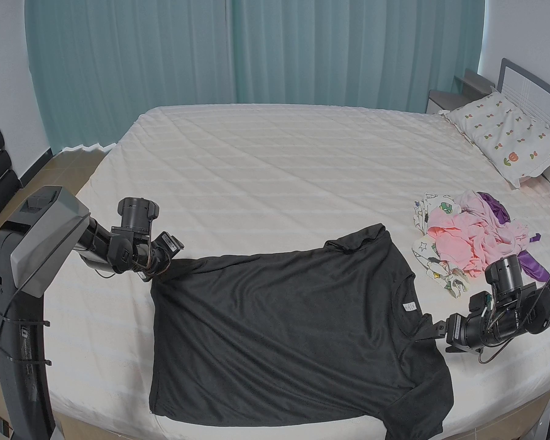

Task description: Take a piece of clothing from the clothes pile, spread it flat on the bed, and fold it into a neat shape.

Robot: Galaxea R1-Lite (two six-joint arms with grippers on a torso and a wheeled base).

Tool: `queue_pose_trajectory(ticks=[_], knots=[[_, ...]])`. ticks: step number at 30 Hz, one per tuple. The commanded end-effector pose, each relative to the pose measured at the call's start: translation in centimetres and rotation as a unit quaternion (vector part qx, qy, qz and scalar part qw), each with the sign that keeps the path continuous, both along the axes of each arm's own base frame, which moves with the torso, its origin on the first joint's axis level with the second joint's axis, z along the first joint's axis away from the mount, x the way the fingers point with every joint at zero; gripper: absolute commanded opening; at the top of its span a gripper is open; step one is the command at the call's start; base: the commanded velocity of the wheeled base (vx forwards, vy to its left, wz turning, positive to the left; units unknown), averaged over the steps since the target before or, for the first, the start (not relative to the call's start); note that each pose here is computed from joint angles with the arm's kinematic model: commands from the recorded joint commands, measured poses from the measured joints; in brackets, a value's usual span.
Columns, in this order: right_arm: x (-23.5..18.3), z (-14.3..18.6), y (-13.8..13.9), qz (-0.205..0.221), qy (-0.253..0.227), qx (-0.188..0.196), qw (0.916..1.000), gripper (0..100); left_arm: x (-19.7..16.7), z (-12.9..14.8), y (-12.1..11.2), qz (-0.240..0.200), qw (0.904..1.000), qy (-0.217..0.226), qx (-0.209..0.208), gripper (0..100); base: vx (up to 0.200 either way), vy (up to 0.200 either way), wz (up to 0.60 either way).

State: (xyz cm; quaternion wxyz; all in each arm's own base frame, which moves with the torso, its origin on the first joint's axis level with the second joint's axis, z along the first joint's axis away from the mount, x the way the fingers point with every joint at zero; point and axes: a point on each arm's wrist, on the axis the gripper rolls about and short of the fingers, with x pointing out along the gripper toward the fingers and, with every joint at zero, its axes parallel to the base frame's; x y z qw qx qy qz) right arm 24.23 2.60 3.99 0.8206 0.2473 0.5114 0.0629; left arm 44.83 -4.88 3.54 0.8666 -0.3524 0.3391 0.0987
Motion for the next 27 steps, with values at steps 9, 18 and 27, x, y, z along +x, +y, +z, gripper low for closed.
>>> queue_pose_trajectory(ticks=[9,18,27], knots=[[0.0,-0.1,-0.1,-0.002,0.001,0.000,1.0000,100,1.2,-0.5,0.1,0.016,0.9990,-0.012,0.041,0,0.000,0.000,0.00],[0.0,-0.1,-0.1,-0.002,0.003,0.000,1.0000,100,2.9,0.8,0.5,0.047,0.9961,-0.053,0.053,0,0.000,0.000,0.00],[0.1,-0.2,-0.1,-0.002,0.004,0.000,1.0000,100,4.4,-1.1,0.6,0.085,0.9931,-0.056,0.059,0,0.000,0.000,0.00]])
